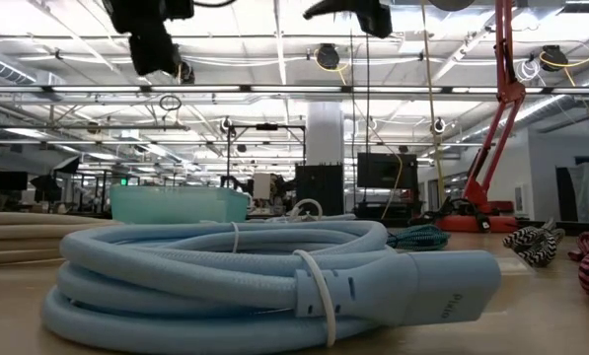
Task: Pick & Place USB Port
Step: Put the light brown USB cable into the blue bin
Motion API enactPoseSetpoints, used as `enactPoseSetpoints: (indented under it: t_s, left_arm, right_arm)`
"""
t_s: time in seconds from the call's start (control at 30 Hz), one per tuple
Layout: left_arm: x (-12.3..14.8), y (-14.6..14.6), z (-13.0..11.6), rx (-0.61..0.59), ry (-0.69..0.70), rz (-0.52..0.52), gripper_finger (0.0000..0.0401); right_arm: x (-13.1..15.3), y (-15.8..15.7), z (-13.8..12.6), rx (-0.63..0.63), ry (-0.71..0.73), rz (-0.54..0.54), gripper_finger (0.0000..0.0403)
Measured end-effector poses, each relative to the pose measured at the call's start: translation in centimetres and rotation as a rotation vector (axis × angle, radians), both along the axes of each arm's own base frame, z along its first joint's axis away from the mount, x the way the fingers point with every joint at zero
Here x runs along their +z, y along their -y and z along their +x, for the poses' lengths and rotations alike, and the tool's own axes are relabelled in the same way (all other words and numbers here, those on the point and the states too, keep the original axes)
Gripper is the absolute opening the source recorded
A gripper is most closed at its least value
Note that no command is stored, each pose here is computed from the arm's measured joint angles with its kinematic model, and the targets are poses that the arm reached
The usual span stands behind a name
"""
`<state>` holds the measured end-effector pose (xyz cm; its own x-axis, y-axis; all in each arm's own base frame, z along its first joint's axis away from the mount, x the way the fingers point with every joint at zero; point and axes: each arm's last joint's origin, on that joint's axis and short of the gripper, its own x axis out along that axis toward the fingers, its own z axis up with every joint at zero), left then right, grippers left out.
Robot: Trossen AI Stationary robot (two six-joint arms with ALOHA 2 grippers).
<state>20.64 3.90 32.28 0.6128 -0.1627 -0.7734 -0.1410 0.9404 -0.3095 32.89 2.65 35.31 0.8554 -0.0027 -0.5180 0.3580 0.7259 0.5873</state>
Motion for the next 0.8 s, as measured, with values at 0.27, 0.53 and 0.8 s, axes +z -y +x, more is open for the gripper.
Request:
enactPoseSetpoints:
  t_s: [0.27, 0.53, 0.8]
  left_arm:
    - [-3.4, 4.2, -0.3, -0.037, -0.193, 0.116, 0.0152]
    - [-8.2, 6.4, -0.9, -0.008, -0.263, 0.151, 0.0152]
    - [-12.6, 8.2, -1.7, -0.029, -0.242, 0.142, 0.0152]
  right_arm:
    - [-0.1, 0.0, -0.1, -0.007, -0.014, 0.012, 0.0171]
    - [-0.1, 0.0, -0.1, 0.003, -0.014, -0.001, 0.0171]
    - [-0.1, 0.0, -0.1, 0.005, -0.014, -0.011, 0.0171]
